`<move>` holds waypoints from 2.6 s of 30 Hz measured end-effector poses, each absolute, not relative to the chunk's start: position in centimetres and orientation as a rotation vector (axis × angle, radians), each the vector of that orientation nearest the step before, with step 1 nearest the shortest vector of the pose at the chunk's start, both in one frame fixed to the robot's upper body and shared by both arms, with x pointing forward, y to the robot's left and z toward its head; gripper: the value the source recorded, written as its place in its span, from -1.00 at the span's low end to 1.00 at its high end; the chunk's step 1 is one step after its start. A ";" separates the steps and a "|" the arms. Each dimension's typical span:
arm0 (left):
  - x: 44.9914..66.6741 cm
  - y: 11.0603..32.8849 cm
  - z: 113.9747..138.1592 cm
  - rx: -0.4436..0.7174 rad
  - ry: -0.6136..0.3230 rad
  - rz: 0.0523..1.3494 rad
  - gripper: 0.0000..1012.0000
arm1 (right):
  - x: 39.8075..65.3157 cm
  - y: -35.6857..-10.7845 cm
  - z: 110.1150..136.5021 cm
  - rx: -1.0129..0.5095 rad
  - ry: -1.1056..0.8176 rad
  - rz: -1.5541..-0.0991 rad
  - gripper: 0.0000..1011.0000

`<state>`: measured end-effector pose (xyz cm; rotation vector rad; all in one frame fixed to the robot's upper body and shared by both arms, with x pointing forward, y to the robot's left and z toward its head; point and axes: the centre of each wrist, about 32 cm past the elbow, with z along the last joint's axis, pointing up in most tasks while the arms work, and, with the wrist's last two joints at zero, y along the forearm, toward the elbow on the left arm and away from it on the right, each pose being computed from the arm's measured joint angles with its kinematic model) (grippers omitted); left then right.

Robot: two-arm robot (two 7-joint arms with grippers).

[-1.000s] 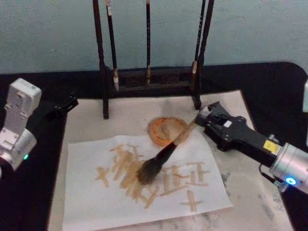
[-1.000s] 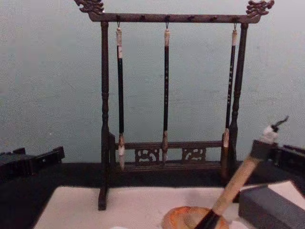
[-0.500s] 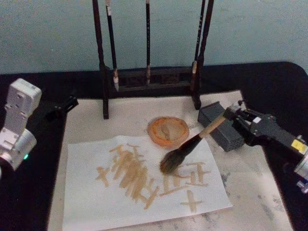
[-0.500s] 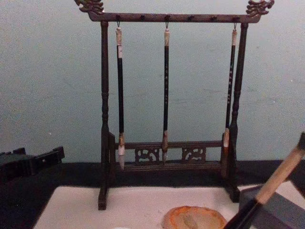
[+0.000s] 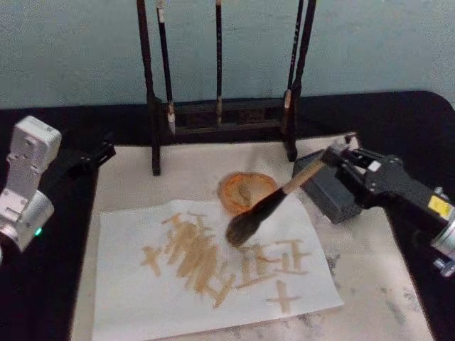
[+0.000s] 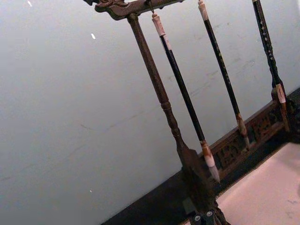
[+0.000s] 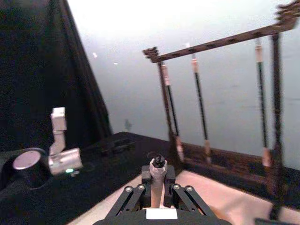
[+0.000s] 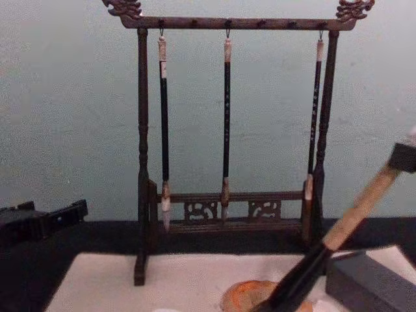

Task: Pick up the brush from the inkstone, write on the paper, then place the brush back to its original position.

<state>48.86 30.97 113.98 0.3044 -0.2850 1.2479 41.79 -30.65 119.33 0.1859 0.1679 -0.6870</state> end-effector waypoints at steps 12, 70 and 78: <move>48.9 31.0 114.0 0.304 -0.285 1.248 0.98 | 42.4 -28.1 118.5 0.156 0.192 -0.613 -0.66; 48.9 31.0 114.0 0.304 -0.285 1.248 0.98 | 45.1 -32.0 119.6 0.302 0.303 -0.681 -0.66; 48.9 31.0 114.0 0.304 -0.285 1.248 0.98 | 47.2 -33.0 118.9 0.365 0.360 -0.731 -0.66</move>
